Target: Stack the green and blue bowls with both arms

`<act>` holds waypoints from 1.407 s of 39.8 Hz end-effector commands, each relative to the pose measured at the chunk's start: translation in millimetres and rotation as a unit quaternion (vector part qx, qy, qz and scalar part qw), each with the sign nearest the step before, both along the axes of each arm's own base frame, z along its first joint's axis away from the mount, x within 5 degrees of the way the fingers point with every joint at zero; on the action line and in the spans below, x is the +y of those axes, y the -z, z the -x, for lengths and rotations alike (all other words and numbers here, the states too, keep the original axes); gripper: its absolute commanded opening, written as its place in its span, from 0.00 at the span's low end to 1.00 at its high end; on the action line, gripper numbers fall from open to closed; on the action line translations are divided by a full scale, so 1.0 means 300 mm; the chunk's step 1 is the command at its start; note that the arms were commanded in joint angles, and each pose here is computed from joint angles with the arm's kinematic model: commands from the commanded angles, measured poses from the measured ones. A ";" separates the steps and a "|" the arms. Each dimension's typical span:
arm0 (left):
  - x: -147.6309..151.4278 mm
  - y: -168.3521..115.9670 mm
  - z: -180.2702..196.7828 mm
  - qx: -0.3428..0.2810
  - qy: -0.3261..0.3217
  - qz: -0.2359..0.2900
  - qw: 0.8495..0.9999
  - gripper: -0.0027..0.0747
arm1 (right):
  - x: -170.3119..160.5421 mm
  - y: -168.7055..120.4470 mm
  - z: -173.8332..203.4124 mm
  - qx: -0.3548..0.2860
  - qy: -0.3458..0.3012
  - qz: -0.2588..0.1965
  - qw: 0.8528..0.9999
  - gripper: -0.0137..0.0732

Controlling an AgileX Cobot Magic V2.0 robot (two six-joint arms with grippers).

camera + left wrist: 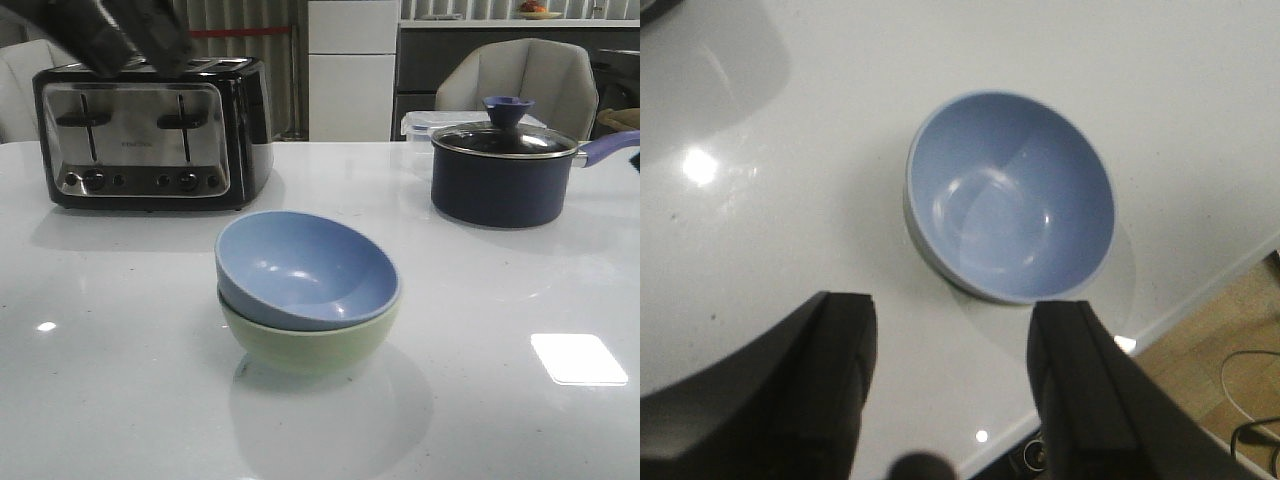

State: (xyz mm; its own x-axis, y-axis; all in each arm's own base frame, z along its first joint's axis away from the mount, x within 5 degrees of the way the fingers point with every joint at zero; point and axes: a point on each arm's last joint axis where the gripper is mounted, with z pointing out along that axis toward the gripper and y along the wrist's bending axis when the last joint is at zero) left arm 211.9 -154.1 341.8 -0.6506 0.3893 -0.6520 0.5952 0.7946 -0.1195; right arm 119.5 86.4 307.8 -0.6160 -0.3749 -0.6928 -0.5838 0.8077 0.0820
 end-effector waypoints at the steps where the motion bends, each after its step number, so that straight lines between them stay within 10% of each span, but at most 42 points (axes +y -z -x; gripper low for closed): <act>1: 0.061 -0.044 0.087 -0.036 -0.014 0.031 0.999 0.58 | -0.016 -0.054 0.011 -0.045 0.009 -0.019 0.999 0.68; 25: 0.254 -0.018 0.313 -0.131 -0.039 0.022 0.990 0.53 | -0.076 -0.044 0.077 -0.081 0.018 -0.008 0.997 0.67; 40: 0.254 -0.016 0.312 -0.129 -0.039 0.021 0.991 0.16 | -0.076 -0.045 0.077 -0.083 0.018 -0.009 0.996 0.22; 56: 0.254 -0.016 0.312 -0.129 -0.039 0.021 0.991 0.16 | -0.077 -0.043 0.078 -0.078 0.018 -0.006 0.997 0.18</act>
